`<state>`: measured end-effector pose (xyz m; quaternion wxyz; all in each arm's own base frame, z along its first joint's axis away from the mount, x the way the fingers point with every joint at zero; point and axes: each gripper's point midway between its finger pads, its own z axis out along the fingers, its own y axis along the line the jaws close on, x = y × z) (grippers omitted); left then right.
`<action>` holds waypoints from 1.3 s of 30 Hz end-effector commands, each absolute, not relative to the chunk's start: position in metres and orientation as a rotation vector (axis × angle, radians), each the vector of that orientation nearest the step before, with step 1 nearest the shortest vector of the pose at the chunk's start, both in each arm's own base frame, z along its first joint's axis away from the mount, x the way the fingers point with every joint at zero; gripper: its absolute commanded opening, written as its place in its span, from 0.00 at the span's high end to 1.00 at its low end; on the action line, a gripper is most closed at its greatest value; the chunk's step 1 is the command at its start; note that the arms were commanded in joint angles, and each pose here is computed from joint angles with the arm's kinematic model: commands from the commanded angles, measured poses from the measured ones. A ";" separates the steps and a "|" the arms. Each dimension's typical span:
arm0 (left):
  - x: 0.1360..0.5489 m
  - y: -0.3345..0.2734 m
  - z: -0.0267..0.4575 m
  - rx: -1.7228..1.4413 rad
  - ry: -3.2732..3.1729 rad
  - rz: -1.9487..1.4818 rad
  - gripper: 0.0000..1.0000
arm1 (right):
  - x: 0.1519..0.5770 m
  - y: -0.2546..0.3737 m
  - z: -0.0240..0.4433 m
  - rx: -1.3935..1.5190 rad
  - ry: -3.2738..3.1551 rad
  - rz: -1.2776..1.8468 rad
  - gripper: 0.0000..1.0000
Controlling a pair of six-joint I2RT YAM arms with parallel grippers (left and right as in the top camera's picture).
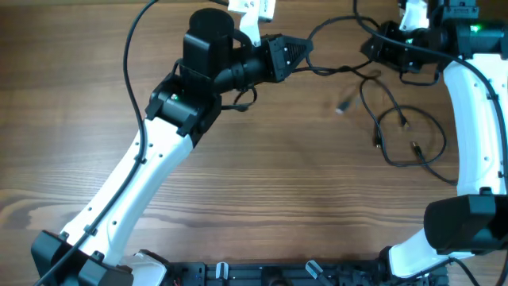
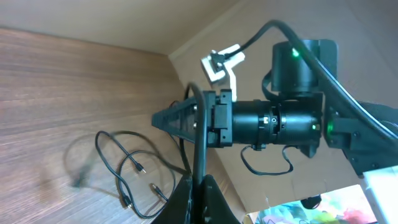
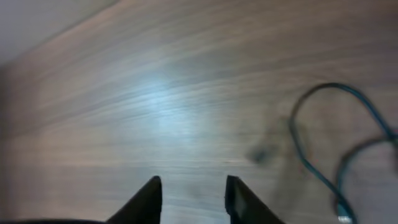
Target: Untangle cables
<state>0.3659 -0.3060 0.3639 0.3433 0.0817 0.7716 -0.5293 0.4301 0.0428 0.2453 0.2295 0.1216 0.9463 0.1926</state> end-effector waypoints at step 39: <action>0.391 -0.097 0.235 -0.532 2.432 -0.343 0.80 | 0.376 0.043 0.077 -0.612 2.734 0.102 0.23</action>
